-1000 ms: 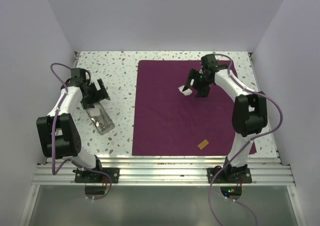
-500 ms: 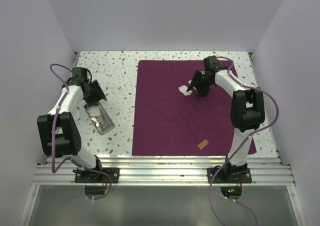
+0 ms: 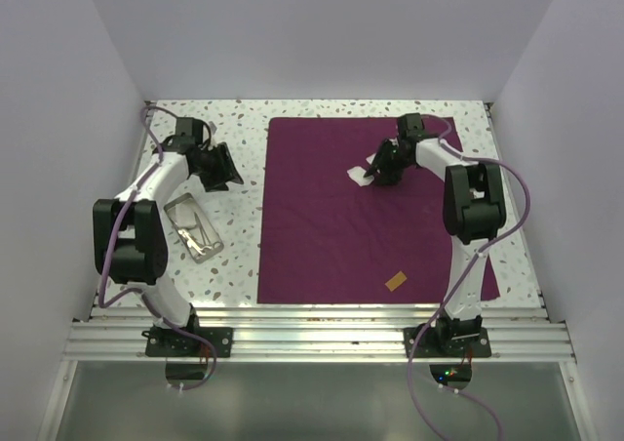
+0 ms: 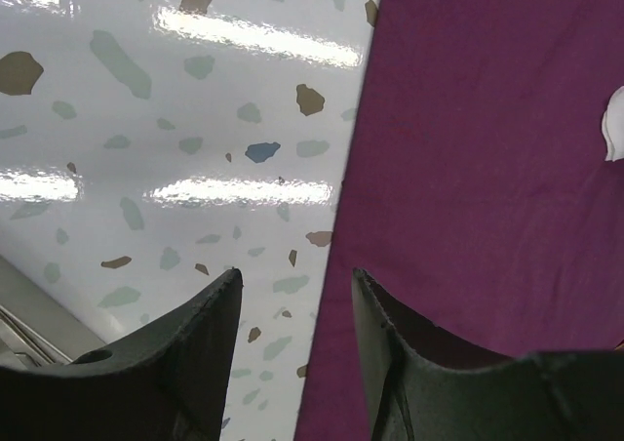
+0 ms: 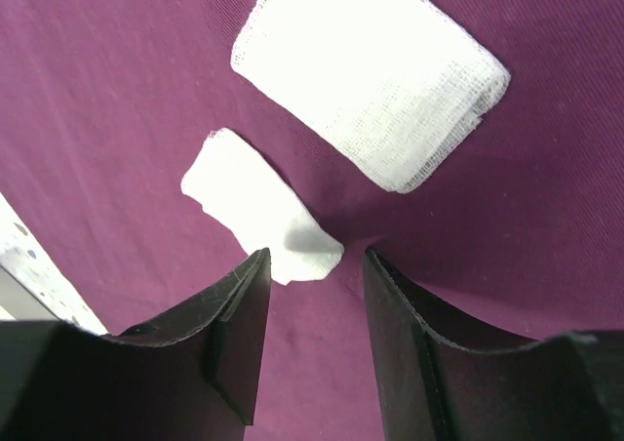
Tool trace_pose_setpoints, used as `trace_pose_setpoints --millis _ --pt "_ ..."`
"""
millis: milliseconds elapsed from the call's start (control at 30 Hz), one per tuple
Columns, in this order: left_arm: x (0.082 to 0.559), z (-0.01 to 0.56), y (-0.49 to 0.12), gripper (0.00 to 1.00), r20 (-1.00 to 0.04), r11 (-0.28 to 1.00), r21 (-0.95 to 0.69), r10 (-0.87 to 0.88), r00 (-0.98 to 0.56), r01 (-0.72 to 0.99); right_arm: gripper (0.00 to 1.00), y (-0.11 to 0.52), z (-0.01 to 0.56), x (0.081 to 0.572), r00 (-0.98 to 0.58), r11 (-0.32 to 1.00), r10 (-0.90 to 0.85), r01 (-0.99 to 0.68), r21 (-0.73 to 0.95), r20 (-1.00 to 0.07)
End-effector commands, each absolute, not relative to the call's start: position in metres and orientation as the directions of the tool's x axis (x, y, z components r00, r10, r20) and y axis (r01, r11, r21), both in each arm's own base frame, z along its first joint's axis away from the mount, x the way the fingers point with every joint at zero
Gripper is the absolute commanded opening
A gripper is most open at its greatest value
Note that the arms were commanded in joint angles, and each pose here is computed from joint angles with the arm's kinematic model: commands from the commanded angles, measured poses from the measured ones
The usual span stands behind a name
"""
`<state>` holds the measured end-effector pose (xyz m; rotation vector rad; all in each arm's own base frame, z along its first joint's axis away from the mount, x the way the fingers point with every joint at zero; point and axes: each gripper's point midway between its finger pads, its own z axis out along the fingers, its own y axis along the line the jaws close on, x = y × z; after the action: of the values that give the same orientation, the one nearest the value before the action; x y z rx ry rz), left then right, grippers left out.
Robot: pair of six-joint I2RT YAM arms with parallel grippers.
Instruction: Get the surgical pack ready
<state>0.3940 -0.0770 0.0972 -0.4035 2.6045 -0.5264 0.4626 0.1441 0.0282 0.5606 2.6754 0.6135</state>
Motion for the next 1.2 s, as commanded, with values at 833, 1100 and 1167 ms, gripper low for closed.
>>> trace_pose_setpoints --millis 833,1100,1167 --pt "0.416 0.112 -0.087 0.53 -0.420 0.868 -0.487 -0.328 -0.846 -0.095 0.00 0.150 0.098 0.522 -0.852 0.861 0.253 -0.018 0.508 -0.459" --pt "0.414 0.109 -0.087 0.53 -0.414 0.872 -0.481 -0.316 -0.854 -0.089 0.00 0.145 0.083 0.534 -0.857 0.843 0.298 0.030 0.536 -0.420" --pt "0.413 0.108 -0.086 0.53 -0.410 0.872 -0.480 -0.315 -0.856 -0.091 0.00 0.139 0.076 0.535 -0.856 0.842 0.317 0.055 0.536 -0.409"
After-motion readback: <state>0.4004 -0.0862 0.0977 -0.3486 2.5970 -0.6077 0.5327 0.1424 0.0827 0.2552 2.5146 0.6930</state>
